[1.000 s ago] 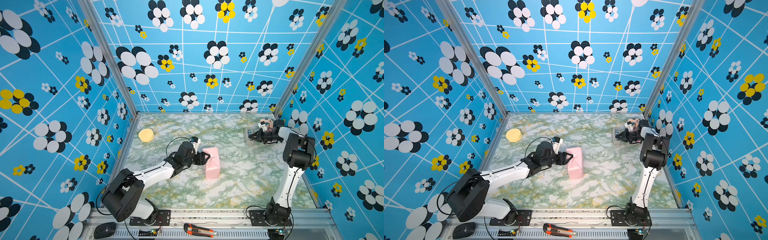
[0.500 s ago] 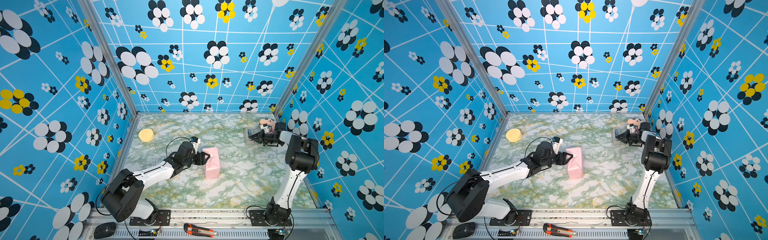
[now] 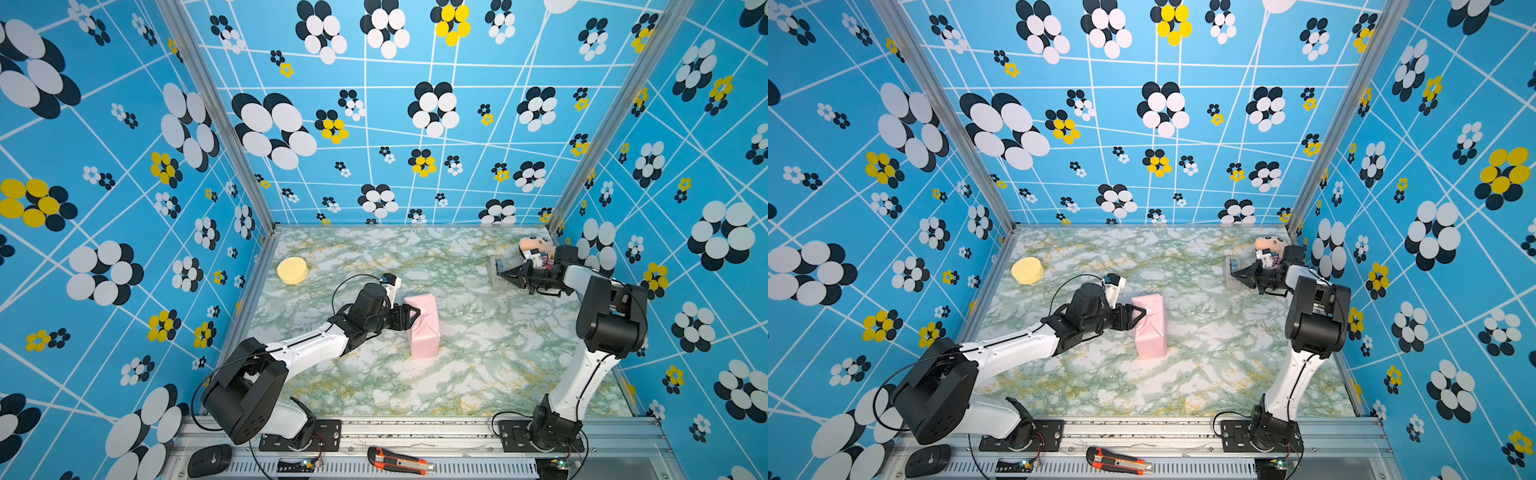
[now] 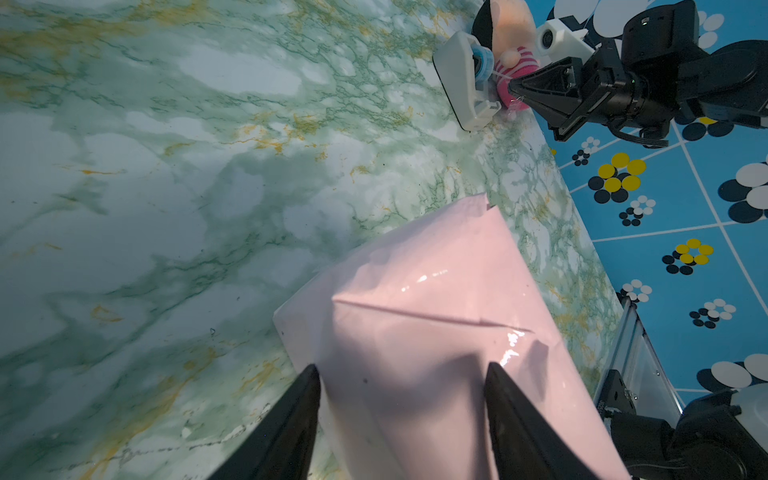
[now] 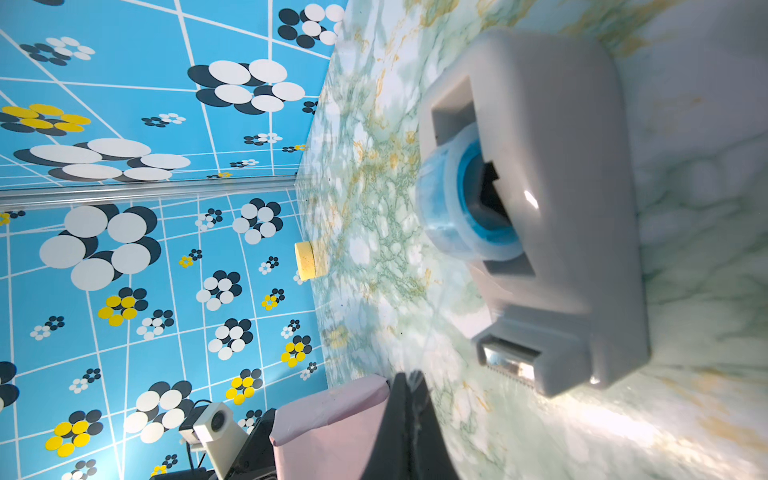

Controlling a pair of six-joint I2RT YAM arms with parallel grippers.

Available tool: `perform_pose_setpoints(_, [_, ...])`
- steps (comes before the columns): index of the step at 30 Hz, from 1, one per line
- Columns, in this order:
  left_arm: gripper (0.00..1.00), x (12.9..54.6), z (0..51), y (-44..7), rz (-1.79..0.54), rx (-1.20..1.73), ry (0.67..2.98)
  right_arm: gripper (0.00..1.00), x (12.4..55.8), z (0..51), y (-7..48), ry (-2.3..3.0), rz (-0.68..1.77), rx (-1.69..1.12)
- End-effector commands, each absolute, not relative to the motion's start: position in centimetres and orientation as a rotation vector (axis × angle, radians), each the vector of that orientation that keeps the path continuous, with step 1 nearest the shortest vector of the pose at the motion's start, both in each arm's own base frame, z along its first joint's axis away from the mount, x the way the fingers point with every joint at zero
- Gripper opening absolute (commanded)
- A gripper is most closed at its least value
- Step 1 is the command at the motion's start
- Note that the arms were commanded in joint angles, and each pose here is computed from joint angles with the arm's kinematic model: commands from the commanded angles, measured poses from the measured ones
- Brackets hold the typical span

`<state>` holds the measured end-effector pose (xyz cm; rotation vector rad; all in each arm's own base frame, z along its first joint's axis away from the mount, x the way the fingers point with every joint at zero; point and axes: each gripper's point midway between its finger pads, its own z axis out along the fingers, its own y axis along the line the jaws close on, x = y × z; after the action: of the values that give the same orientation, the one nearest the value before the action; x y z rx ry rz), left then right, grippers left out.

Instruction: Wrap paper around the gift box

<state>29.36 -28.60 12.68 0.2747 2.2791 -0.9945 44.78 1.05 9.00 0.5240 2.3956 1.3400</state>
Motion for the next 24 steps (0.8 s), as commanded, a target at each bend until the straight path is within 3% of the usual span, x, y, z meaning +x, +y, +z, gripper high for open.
perform_pose_setpoints(1, [0.63,27.6,8.1,-26.4,-0.838,0.278,2.453,0.0,43.2,9.8,1.3,2.409,1.359,0.564])
perform_pose_setpoints(12, [0.63,27.5,8.0,-26.5,-0.845,0.279,2.451,0.0,40.0,7.6,1.6,2.491,1.289,0.643])
perform_pose_setpoints(24, [0.63,27.4,7.8,-26.4,-0.843,0.278,2.455,0.0,39.3,2.6,0.6,2.589,1.179,0.761])
